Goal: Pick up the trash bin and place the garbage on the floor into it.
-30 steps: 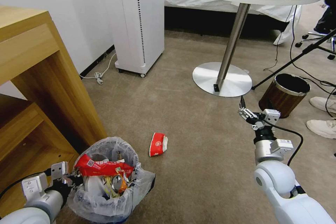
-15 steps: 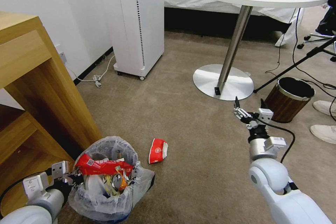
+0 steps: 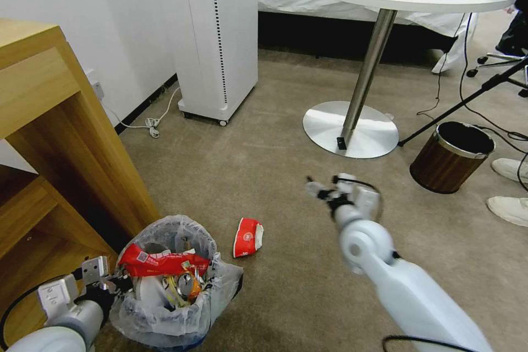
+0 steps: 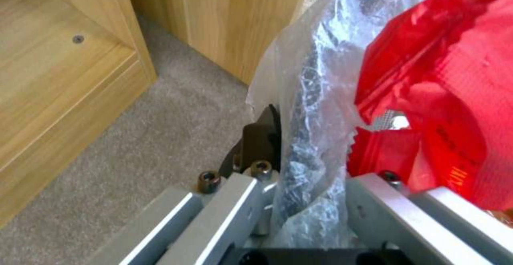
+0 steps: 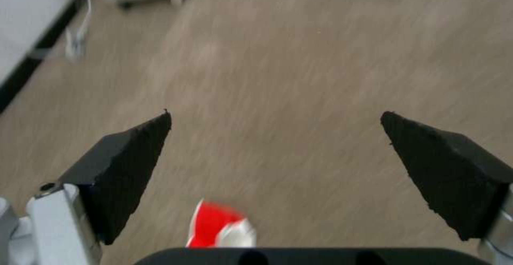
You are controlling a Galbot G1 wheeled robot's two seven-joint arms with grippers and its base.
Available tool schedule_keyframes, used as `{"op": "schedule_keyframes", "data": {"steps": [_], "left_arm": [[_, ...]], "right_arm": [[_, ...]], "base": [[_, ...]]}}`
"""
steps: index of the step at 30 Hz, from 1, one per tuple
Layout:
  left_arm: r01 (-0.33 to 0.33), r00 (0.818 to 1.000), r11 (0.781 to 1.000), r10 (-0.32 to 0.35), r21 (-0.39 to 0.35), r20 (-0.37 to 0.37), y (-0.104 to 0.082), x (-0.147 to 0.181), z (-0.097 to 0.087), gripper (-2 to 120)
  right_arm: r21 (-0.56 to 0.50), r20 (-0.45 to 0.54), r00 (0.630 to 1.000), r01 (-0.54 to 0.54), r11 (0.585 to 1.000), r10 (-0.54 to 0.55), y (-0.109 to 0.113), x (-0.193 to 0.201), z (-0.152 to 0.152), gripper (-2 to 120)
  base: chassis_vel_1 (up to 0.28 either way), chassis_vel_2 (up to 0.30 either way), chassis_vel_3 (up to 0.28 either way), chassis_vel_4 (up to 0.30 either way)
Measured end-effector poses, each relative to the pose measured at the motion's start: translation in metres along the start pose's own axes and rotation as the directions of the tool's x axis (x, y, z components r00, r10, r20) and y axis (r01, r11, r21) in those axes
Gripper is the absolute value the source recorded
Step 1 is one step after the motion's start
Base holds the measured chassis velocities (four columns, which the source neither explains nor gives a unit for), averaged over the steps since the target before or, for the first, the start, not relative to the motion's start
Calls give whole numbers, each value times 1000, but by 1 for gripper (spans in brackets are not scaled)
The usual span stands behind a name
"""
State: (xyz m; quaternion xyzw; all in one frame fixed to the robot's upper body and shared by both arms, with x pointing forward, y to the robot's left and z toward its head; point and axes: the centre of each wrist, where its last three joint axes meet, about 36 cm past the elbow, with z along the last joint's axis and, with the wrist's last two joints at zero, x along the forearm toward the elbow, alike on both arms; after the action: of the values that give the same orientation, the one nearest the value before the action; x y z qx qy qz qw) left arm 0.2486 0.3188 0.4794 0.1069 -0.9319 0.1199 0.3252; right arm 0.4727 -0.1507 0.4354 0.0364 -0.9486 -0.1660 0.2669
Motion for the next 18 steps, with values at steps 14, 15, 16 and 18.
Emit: {"op": "schedule_keyframes", "data": {"steps": [14, 15, 16, 18], "left_arm": [[3, 1000, 1000, -3, 17, 11, -3, -9, 1, 1], [3, 1000, 1000, -4, 17, 12, -3, -9, 2, 1], [3, 1000, 1000, -4, 17, 12, -3, -9, 2, 1], [6, 1000, 1000, -6, 17, 18, -3, -9, 2, 1]], "right_arm": [[33, -318, 946, -56, 998, 63, 40, -68, 56, 100], [37, -323, 944, -55, 998, 64, 42, -72, 59, 100], [37, -323, 944, -55, 998, 64, 42, -72, 59, 100], [45, -337, 939, -55, 998, 67, 46, -83, 66, 100]], "base": [[0, 0, 0, 0], [0, 0, 0, 0], [0, 0, 0, 0], [0, 0, 0, 0]]}}
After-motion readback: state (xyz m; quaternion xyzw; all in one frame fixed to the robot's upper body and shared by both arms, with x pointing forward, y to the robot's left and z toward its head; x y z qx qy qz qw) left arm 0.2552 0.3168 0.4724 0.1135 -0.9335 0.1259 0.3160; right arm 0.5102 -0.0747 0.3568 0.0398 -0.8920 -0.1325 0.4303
